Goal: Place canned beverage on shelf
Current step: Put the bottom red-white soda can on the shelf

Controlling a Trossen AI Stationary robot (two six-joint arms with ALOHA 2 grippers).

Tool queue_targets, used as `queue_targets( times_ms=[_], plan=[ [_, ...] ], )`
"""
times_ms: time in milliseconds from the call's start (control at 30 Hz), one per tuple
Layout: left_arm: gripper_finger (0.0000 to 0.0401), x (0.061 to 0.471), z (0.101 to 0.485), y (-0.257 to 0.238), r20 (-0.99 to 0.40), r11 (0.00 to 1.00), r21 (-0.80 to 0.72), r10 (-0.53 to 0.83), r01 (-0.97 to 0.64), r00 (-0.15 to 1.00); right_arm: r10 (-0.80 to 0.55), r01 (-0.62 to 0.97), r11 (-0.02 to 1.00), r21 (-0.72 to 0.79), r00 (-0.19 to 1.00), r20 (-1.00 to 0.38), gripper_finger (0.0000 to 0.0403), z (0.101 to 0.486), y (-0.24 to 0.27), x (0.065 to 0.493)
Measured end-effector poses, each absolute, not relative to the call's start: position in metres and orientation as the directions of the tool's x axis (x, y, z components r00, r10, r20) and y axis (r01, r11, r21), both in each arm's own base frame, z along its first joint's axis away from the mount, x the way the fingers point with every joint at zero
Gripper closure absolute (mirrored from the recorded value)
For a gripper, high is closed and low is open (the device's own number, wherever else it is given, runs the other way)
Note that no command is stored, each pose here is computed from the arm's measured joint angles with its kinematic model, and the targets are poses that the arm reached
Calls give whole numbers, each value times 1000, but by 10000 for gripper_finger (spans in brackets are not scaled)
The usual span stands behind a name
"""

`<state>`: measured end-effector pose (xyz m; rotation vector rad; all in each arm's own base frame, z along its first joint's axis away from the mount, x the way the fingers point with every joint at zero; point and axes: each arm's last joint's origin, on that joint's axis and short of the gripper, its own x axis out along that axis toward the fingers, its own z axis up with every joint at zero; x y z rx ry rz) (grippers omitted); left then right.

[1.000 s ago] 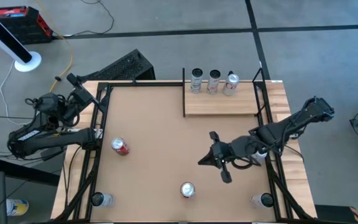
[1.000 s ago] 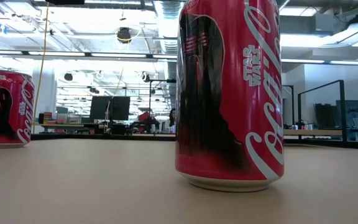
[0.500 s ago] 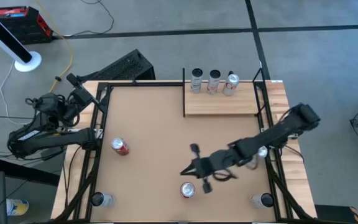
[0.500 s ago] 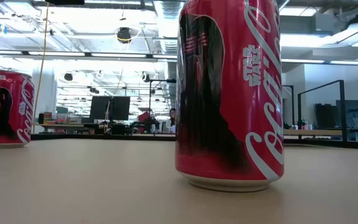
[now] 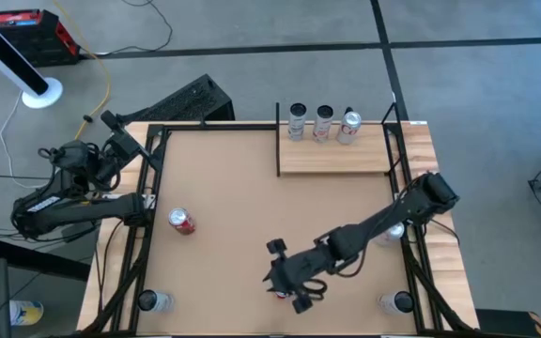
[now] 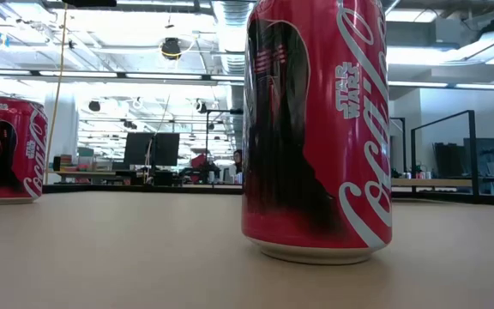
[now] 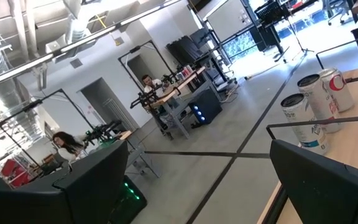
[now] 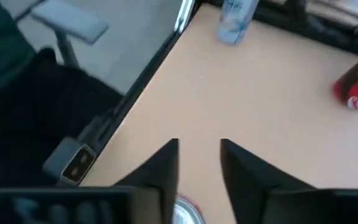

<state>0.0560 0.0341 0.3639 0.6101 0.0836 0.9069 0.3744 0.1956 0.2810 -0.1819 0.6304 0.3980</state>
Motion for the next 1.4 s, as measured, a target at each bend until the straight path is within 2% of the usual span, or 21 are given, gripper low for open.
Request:
queue_targets(
  times_ms=[267,367,500,800,1033,1400],
  plan=[
    [22,56,364,34,182,461,529,758,-712,626,251,-381,925,-15,638,-727,125,290,194,368],
    [22,56,364,34,182,461,529,759,-713,626,228,-357,934,-4,606,-762,95,294,189,367],
    [22,56,364,34,181,460,530,759,-712,625,235,-368,930,-12,619,-749,70,298,190,367],
    [22,56,364,34,181,460,529,759,-713,625,227,-396,918,-27,581,-781,47,294,194,361],
    [22,56,364,34,181,460,529,759,-713,625,206,-400,916,-34,540,-816,46,279,192,358],
    [22,56,364,34,180,460,529,760,-713,625,216,-473,878,-79,538,-815,46,270,198,357]
  ],
)
